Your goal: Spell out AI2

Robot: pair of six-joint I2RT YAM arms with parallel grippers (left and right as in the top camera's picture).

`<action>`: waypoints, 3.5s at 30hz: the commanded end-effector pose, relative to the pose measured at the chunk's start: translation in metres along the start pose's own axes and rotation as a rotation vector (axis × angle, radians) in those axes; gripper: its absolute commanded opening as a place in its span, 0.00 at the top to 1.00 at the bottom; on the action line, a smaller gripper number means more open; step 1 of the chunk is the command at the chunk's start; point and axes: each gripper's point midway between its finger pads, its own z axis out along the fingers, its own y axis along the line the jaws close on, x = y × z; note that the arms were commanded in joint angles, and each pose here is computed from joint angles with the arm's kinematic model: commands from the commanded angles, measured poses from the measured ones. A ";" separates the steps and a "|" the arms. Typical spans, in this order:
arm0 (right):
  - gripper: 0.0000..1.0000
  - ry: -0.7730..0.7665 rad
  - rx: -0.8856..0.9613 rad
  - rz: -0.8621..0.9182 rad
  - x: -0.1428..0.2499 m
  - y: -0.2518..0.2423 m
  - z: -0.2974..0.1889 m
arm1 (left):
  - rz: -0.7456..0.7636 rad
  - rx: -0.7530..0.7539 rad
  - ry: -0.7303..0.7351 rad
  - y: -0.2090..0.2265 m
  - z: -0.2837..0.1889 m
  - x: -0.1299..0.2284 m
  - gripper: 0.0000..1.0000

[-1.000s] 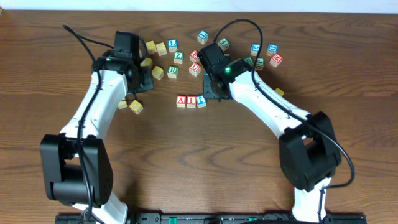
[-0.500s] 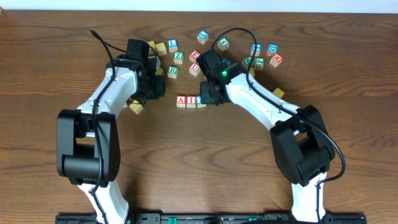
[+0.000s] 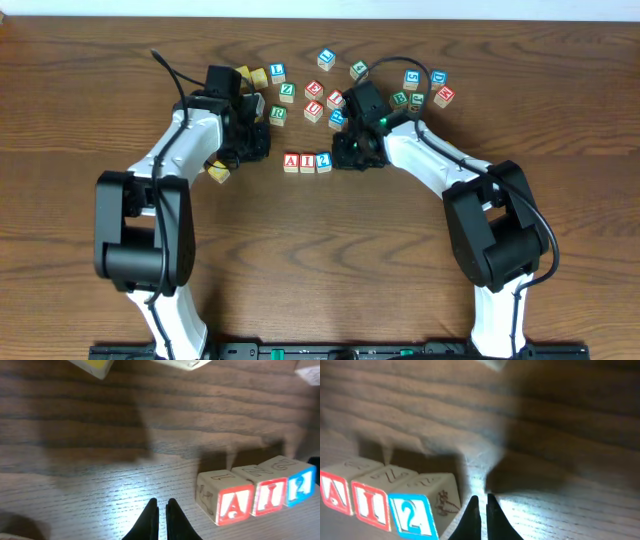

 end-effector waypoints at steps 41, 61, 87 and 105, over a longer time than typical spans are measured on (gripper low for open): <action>0.99 0.027 -0.079 -0.081 0.017 0.026 0.013 | 0.053 0.024 0.063 -0.023 0.029 0.016 0.92; 0.99 0.026 -0.074 -0.077 0.017 0.026 0.013 | 0.091 0.032 0.065 -0.037 0.033 0.018 0.93; 0.99 0.041 -0.021 -0.015 0.017 0.005 0.011 | 0.142 0.046 0.062 -0.060 0.039 0.022 0.93; 0.99 0.078 0.000 0.014 0.026 0.001 0.010 | 0.117 0.039 0.096 -0.058 0.038 0.030 0.93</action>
